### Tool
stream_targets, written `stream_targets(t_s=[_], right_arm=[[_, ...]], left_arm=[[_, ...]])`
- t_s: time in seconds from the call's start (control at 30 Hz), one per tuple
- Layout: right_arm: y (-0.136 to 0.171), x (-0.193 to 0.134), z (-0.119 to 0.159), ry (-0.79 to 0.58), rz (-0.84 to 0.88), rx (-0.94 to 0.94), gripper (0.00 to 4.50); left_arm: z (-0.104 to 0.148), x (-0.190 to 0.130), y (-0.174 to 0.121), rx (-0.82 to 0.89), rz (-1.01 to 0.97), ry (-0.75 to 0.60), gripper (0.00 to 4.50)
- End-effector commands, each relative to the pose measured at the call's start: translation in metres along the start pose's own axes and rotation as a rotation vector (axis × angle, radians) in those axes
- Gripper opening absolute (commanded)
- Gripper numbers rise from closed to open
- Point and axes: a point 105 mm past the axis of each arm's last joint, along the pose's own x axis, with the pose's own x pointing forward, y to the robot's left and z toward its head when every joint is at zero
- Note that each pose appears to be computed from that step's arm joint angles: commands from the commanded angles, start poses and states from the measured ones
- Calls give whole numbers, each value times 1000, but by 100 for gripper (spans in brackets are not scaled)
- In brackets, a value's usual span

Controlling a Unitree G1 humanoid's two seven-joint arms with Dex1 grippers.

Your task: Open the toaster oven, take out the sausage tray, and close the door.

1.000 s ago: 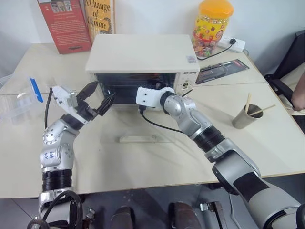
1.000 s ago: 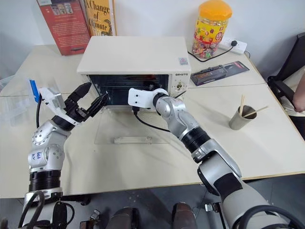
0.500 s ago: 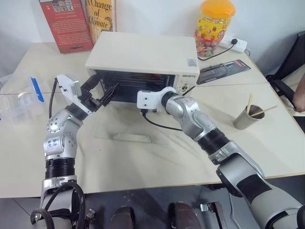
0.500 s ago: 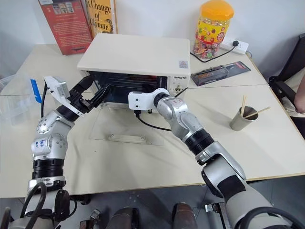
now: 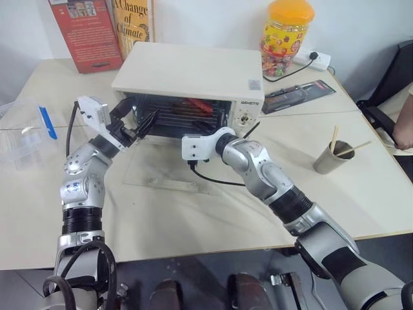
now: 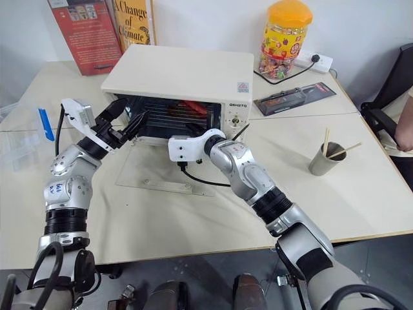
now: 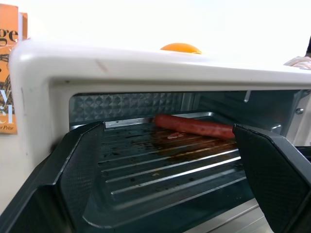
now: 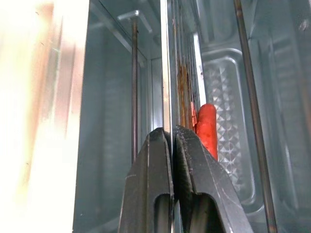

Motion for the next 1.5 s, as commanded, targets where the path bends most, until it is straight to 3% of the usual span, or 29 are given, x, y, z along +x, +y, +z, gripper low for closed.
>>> stream_targets(t_s=[0.03,0.6,0.93,1.27,1.5], right_arm=[[-10,-12,25,-83,-45,-37,3],[5,-58,35,-148,-22,-53,3],[12,-83,41,-241,30,-26,3],[7,-96,42,-317,6,-41,3],[14,-105,48,-452,38,-69,3]], left_arm=[[13,2,7,30,30,-34,450],[16,-19,10,23,-3,20,450],[32,-43,15,37,2,41,450],[41,-93,-12,-294,-51,192,450],[27,-98,-33,-525,-102,334,450]])
